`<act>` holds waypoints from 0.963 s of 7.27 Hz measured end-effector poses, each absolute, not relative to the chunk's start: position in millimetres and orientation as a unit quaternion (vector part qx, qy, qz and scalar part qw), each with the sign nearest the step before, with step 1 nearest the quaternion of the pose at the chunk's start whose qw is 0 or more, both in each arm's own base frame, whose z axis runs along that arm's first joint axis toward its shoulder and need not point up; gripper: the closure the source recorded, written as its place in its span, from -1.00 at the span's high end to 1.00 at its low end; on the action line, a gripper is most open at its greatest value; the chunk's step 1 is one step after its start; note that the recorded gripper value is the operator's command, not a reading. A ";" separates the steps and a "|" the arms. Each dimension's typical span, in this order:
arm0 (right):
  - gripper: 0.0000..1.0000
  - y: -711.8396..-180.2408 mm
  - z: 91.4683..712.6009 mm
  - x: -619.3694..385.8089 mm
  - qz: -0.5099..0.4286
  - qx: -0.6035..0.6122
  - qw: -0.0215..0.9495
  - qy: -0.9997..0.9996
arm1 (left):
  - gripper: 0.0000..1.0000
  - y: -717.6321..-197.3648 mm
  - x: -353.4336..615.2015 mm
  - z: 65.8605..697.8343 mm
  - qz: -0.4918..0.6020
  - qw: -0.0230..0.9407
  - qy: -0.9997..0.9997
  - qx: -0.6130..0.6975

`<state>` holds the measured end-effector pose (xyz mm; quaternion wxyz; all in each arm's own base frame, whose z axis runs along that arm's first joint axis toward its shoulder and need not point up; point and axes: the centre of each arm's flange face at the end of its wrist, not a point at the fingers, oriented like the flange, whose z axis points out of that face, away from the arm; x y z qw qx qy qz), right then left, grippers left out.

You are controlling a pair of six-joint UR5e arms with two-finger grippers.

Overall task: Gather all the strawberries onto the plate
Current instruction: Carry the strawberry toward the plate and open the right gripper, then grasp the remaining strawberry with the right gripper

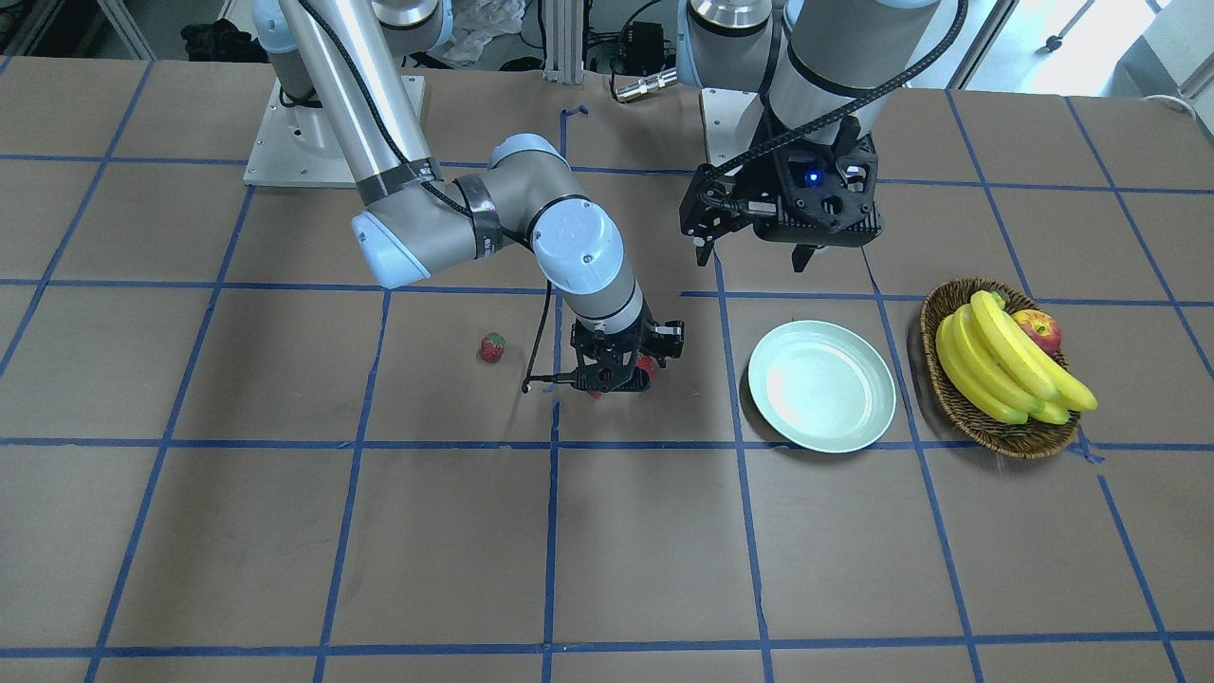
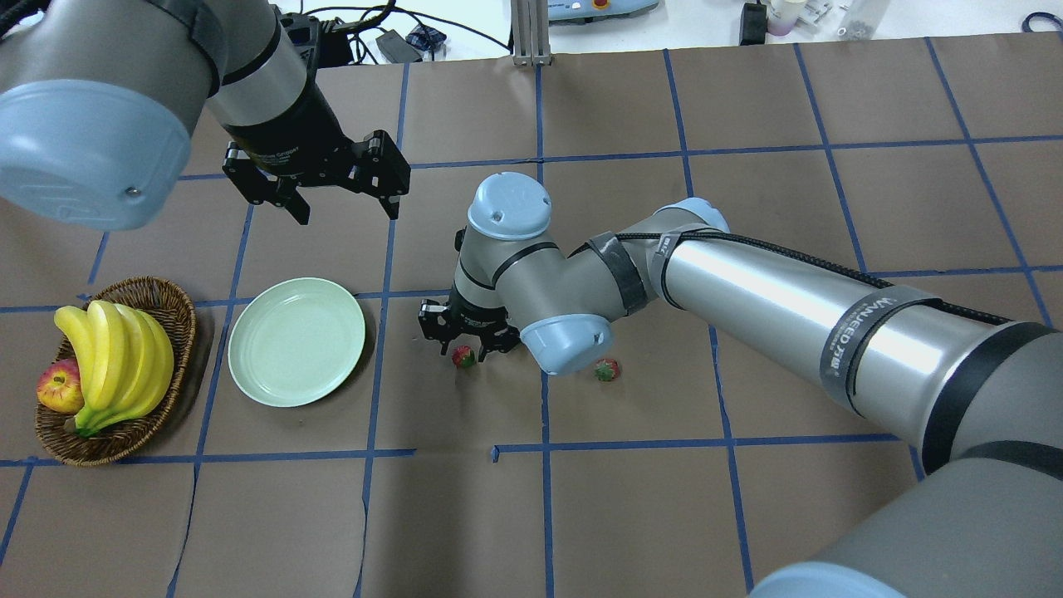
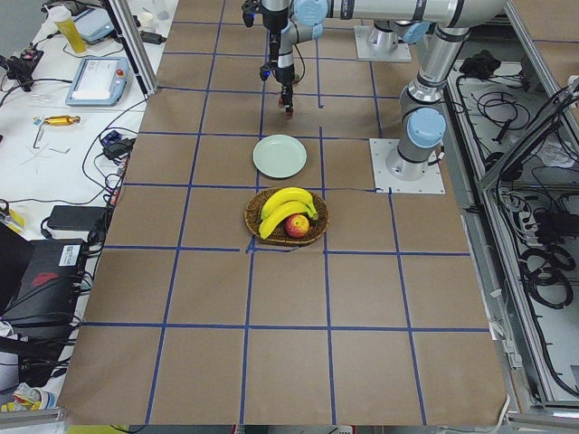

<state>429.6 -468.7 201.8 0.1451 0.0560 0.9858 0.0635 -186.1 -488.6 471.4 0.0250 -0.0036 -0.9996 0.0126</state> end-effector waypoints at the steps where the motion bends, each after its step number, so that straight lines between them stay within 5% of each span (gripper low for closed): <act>1: 1.00 -471.7 220.6 418.7 0.061 0.059 0.130 0.988 | 1.00 -488.6 -186.0 471.4 0.013 0.025 -1.000 -0.004; 5: 1.00 -470.1 197.1 296.6 0.112 0.023 0.027 0.993 | 1.00 -489.6 -186.1 470.0 0.011 0.025 -1.000 -0.004; 6: 0.75 -466.3 190.5 280.5 0.117 0.016 0.019 0.993 | 1.00 -489.9 -186.1 469.0 0.010 0.025 -1.000 -0.003; 7: 0.04 -464.6 186.2 274.8 0.119 0.015 0.016 0.993 | 1.00 -490.3 -186.2 467.9 0.009 0.024 -1.000 -0.003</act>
